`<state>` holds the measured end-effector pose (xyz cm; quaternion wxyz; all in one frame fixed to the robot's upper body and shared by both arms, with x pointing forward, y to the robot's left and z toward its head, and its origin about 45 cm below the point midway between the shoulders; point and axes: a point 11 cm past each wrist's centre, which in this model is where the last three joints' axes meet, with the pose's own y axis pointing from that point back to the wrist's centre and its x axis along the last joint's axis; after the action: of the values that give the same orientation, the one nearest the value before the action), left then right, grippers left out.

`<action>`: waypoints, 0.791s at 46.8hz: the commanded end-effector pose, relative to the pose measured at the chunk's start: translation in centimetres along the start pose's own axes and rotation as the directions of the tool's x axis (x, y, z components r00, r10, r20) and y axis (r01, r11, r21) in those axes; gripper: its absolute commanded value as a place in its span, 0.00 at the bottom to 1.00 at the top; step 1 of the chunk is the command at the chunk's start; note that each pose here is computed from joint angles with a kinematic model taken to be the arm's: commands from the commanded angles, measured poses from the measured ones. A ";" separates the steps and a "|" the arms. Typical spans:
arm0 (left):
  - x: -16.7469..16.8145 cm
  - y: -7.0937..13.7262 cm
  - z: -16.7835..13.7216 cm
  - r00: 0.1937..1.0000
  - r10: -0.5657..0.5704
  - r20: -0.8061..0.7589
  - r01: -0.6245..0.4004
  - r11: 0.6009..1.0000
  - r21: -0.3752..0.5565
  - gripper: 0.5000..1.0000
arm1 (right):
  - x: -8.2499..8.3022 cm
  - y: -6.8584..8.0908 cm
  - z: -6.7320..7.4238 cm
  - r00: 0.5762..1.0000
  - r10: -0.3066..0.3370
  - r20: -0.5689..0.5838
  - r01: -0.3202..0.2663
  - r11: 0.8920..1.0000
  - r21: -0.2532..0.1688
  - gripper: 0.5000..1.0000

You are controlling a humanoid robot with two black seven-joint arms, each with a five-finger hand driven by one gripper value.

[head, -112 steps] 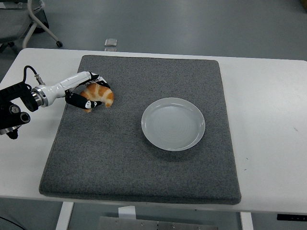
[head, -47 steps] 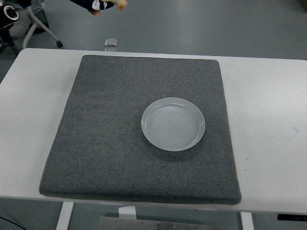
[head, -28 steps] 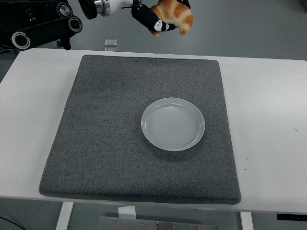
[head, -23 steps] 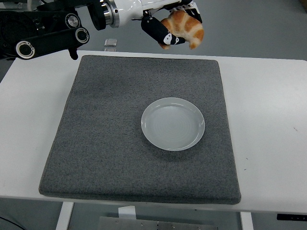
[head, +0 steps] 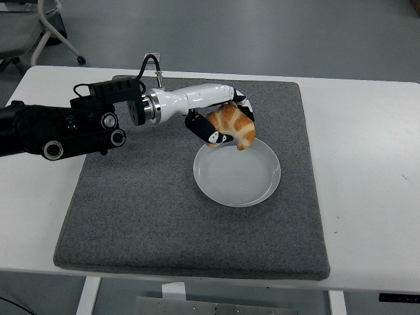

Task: Place the bread on the plate

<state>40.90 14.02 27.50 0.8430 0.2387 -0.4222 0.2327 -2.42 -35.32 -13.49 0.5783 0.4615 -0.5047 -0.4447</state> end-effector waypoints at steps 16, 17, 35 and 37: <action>-5.4 -1.1 -0.3 0.999 0.004 -0.049 -0.006 1.000 -0.028 0.00 | 0.0 0.0 0.0 1.000 -0.002 0.000 0.002 1.000 0.000 0.86; -5.7 -1.1 -0.3 0.999 0.002 -0.046 -0.003 1.000 -0.031 0.00 | 0.0 0.0 0.0 1.000 -0.002 0.000 0.002 1.000 0.000 0.86; -8.4 -0.7 -1.6 1.000 0.011 0.009 -0.011 0.999 -0.036 0.00 | -0.1 0.0 0.0 1.000 -0.005 -0.001 0.005 1.000 0.000 0.86; -8.1 -0.7 -1.8 1.000 0.022 0.010 -0.022 0.999 -0.032 0.00 | -0.1 0.0 0.0 1.000 -0.005 -0.001 0.005 1.000 0.000 0.86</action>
<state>37.80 12.85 19.64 0.8440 0.2232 -0.4313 0.2277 -2.43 -35.28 -13.50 0.5777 0.4628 -0.5035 -0.4457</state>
